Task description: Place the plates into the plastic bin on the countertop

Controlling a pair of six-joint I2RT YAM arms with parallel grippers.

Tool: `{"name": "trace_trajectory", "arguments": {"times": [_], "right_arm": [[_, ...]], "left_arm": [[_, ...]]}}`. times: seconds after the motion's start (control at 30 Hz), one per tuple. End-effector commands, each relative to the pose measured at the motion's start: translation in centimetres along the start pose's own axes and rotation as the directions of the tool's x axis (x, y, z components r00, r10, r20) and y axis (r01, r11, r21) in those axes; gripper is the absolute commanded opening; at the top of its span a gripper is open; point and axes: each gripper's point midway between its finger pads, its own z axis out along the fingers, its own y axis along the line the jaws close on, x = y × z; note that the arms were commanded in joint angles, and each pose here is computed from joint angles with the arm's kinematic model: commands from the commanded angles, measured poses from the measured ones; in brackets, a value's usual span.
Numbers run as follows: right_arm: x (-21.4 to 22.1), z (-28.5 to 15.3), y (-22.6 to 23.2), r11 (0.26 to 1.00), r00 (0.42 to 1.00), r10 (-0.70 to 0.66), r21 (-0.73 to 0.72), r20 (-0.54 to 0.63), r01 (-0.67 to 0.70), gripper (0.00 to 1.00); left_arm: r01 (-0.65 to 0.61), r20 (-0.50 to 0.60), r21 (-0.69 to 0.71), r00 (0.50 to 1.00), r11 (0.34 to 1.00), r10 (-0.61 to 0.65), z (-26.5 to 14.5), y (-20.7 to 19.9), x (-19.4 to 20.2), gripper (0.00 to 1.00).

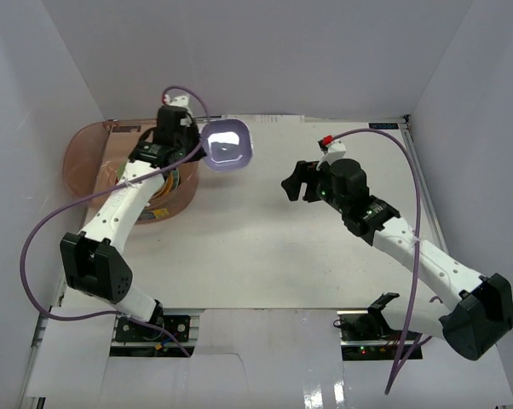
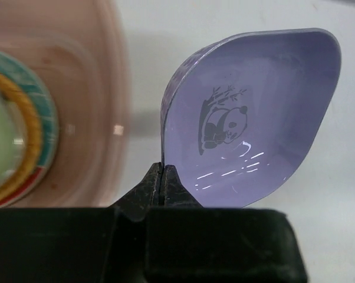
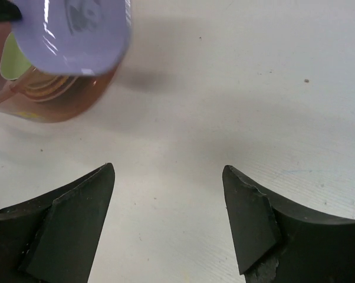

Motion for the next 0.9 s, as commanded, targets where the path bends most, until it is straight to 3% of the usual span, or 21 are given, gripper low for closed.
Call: {"name": "trace_trajectory", "arguments": {"times": [0.0, 0.07, 0.17, 0.33, 0.67, 0.7, 0.8, 0.83, 0.87], "right_arm": [[1.1, -1.4, -0.2, 0.999, 0.999, -0.035, -0.018, -0.004, 0.035, 0.80], [2.3, -1.6, -0.7, 0.999, 0.999, -0.037, -0.014, -0.021, 0.037, 0.79], [4.2, -1.5, -0.9, 0.999, 0.998, -0.040, -0.025, -0.058, 0.038, 0.79], [6.7, -1.2, -0.9, 0.998, 0.992, -0.031, -0.058, -0.122, 0.024, 0.79], [7.4, -1.0, -0.8, 0.997, 0.988, -0.047, -0.073, -0.146, 0.036, 0.79], [7.4, -1.0, -0.7, 0.996, 0.988, -0.047, -0.078, -0.148, 0.036, 0.79], [7.4, -0.8, -0.7, 0.997, 0.987, -0.045, -0.076, -0.152, 0.034, 0.79], [7.2, -0.7, -0.7, 0.997, 0.988, -0.044, -0.075, -0.151, 0.033, 0.79], [7.1, -0.6, -0.7, 0.997, 0.988, -0.044, -0.074, -0.149, 0.033, 0.79]], "left_arm": [[0.116, 0.115, -0.073, 0.988, 0.991, -0.107, -3.5, 5.7, -5.0, 0.00], [0.157, 0.134, -0.140, 0.981, 0.978, -0.138, -3.9, 8.7, -5.4, 0.00], [0.295, 0.189, -0.279, 0.950, 0.914, -0.248, -4.6, 16.7, -5.1, 0.00], [0.387, 0.196, -0.376, 0.921, 0.842, -0.336, -3.6, 23.2, -2.4, 0.00], [0.324, 0.099, -0.512, 0.942, 0.796, -0.319, -1.2, 27.1, 0.5, 0.03], [0.316, 0.083, -0.517, 0.943, 0.795, -0.322, -0.8, 27.3, 1.0, 0.06], [0.313, 0.069, -0.531, 0.942, 0.787, -0.328, -0.5, 27.6, 1.7, 0.36], [0.315, 0.070, -0.528, 0.942, 0.789, -0.329, -0.5, 27.6, 1.6, 0.66], [0.320, 0.074, -0.520, 0.940, 0.792, -0.332, -0.5, 27.4, 1.5, 0.77]]}}
